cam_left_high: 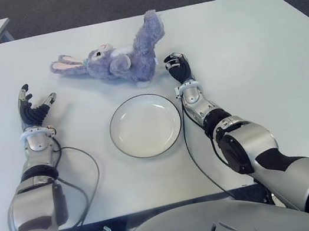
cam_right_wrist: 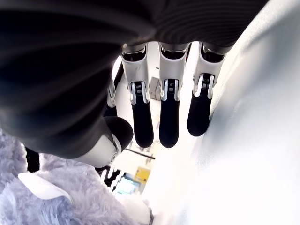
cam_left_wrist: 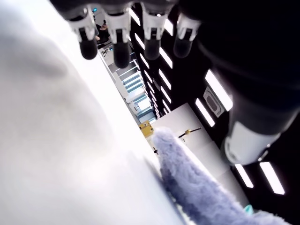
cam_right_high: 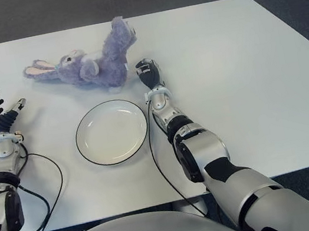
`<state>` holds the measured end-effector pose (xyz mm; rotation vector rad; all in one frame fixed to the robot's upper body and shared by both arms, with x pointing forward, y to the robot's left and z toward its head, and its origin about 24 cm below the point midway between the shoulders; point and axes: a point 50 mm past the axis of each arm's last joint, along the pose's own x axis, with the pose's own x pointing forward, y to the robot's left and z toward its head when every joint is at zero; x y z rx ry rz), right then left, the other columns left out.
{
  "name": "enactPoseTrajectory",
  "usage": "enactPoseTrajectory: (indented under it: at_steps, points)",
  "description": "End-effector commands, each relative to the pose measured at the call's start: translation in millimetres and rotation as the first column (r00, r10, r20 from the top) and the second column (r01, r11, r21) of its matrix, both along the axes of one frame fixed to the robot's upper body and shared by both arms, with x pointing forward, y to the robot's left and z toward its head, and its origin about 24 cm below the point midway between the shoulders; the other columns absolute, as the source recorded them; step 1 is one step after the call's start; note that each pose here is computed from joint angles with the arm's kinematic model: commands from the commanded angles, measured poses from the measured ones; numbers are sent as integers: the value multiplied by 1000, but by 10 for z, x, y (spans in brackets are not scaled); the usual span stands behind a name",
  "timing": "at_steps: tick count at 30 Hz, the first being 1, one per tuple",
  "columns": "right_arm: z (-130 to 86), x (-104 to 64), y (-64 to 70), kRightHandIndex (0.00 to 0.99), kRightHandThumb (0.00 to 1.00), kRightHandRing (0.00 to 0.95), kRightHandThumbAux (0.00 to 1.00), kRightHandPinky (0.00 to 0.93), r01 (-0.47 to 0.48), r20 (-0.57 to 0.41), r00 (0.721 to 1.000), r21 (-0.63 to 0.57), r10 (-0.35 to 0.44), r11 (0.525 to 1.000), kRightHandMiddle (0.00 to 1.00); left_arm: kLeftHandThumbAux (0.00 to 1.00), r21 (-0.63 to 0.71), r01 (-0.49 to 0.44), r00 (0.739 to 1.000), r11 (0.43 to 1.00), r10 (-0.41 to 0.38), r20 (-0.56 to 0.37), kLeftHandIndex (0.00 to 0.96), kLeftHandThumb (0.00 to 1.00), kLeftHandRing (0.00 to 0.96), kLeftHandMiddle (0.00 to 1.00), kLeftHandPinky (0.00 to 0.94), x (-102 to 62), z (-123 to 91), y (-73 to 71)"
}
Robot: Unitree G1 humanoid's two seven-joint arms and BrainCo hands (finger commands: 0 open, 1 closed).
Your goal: Put the doll into the plate.
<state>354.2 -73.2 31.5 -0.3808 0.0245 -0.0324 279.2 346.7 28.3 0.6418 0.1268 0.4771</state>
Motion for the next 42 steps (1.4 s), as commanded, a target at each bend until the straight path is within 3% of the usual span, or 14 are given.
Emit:
enactPoseTrajectory:
  at_steps: [1, 8, 17, 36, 38, 42]
  points:
    - [-748, -614, 367, 413, 693, 329, 740, 359, -40, -352, 935, 25, 46, 999, 335, 590, 110, 61, 983, 992, -40, -178, 0, 213, 75, 41, 100, -197, -274, -24]
    - [-751, -620, 371, 415, 696, 344, 739, 366, -46, -348, 937, 0, 43, 999, 347, 538, 287, 204, 961, 936, -136, -240, 0, 286, 37, 19, 52, -138, -123, 16]
    - [-765, -627, 378, 414, 696, 325, 739, 318, -49, -367, 929, -1, 45, 999, 341, 465, 385, 324, 922, 864, -198, -333, 0, 348, 15, 0, 38, -60, 47, 86]
    - [-762, -635, 371, 414, 697, 331, 738, 347, -48, -345, 938, -13, 40, 999, 346, 388, 531, 413, 886, 740, -191, -423, 0, 340, 8, 0, 85, 77, 288, 154]
    - [-760, -633, 371, 414, 697, 335, 738, 340, -49, -343, 938, -16, 40, 999, 351, 381, 553, 430, 880, 714, -194, -434, 0, 319, 0, 0, 39, 94, 320, 152]
    - [-758, -632, 370, 414, 696, 339, 738, 326, -51, -338, 940, -25, 40, 998, 355, 365, 582, 451, 871, 677, -193, -451, 0, 296, 0, 0, 37, 114, 347, 148]
